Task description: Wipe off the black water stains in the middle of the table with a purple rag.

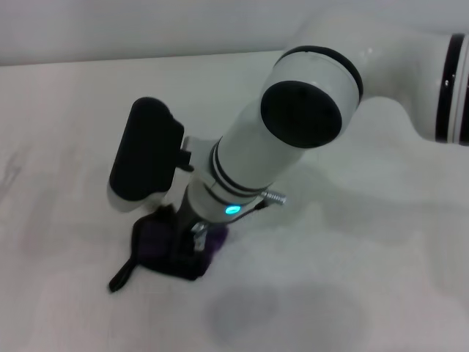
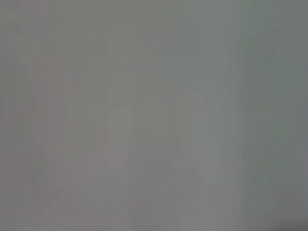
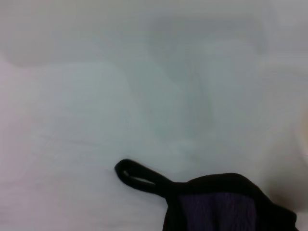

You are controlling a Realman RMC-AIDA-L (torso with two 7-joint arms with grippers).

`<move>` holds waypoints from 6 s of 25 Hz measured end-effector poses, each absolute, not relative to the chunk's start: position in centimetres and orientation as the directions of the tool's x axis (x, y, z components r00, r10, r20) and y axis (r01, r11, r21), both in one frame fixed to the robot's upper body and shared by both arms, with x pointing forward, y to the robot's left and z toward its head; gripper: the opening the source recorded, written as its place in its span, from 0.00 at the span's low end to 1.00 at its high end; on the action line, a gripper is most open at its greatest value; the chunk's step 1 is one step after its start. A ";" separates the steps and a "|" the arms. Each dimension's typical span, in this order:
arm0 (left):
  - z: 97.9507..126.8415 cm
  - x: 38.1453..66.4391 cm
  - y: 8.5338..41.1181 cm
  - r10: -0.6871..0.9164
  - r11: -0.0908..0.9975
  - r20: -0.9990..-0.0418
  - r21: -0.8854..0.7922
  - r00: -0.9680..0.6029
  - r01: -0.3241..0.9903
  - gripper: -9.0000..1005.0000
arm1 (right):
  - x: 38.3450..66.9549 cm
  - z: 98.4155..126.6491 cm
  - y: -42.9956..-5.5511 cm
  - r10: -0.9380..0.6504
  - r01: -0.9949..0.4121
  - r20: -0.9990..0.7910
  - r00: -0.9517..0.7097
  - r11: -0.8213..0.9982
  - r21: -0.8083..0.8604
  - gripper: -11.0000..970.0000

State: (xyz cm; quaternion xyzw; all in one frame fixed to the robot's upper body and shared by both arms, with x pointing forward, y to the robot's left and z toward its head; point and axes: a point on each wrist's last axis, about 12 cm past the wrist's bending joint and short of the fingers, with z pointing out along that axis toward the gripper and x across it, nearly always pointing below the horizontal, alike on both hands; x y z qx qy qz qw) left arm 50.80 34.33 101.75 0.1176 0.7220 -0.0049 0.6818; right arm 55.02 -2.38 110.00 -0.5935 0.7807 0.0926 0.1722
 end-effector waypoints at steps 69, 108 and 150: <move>101.7 50.2 35.2 0.175 0.973 -0.983 0.165 -0.050 0.162 0.88 | 53.9 112.0 -4.5 -0.896 -0.961 -0.362 -0.257 0.276 0.000 0.17; 102.6 52.6 34.8 0.182 0.973 -0.982 0.173 -0.046 0.154 0.88 | 57.1 111.7 -21.2 -0.728 -0.722 -0.062 -0.682 0.685 -0.098 0.22; 102.4 52.3 35.0 0.179 0.975 -0.982 0.170 -0.054 0.146 0.88 | 58.0 112.6 -37.8 -0.062 -0.379 -0.883 -0.465 0.915 0.136 0.60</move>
